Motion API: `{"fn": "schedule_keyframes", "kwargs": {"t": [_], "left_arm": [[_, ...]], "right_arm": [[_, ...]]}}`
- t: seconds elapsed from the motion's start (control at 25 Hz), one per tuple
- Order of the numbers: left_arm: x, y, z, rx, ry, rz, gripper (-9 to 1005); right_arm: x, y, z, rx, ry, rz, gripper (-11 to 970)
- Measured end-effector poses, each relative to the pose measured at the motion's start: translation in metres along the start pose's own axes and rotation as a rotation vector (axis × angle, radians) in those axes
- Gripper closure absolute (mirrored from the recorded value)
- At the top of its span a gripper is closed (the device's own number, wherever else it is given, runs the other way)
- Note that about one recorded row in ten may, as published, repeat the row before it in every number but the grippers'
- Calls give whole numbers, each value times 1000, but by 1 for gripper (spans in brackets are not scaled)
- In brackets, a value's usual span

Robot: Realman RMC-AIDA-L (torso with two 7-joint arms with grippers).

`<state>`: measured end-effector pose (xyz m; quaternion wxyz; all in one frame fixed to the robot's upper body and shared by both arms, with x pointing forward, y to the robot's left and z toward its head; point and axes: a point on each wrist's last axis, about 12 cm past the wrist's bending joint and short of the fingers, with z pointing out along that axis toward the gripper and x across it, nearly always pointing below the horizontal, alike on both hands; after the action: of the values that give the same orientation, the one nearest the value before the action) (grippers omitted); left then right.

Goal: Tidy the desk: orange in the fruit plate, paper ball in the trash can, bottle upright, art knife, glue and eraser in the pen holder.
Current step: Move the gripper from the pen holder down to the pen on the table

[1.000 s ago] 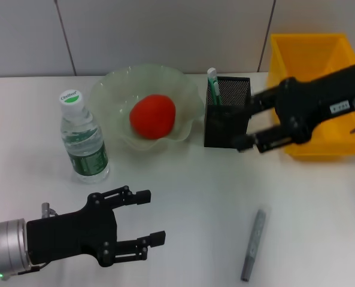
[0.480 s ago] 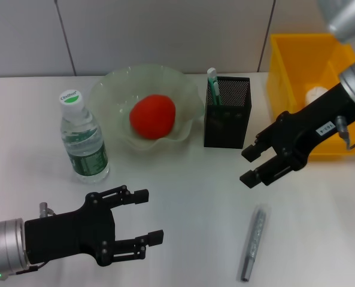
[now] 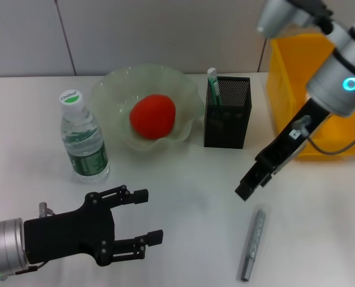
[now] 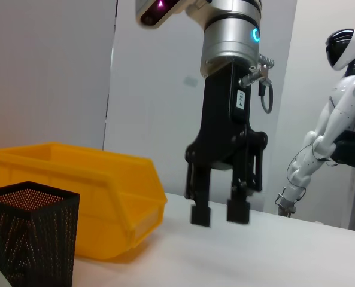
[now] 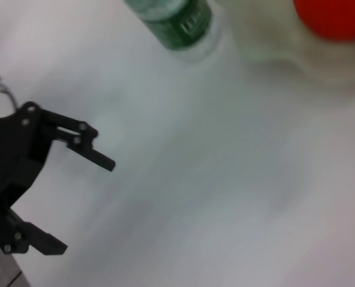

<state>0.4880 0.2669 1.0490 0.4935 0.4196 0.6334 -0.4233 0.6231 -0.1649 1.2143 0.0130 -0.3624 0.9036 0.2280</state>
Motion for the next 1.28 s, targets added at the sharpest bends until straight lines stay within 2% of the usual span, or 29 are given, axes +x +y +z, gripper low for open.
{"fn": "schedule_keyframes", "kwargs": {"t": [0.04,0.24,0.44,0.84,1.28], "left_arm": [[0,0,0,1,-1,0,190],[0,-1,1,3,-3,-1,190],[0,-1,1,5,-5,-1,190],[-1,-2,-1,-2,-22,-7,190],[1,-4,-4,-17,-39,-7,191]], "right_arm": [[-3,4,5,17,43,49,326],[-7,13,23,106,124,117,325],[-9,17,38,159,178,128,324],[-5,9,58,196,194,222,321],[1,3,75,190,203,249,319]]}}
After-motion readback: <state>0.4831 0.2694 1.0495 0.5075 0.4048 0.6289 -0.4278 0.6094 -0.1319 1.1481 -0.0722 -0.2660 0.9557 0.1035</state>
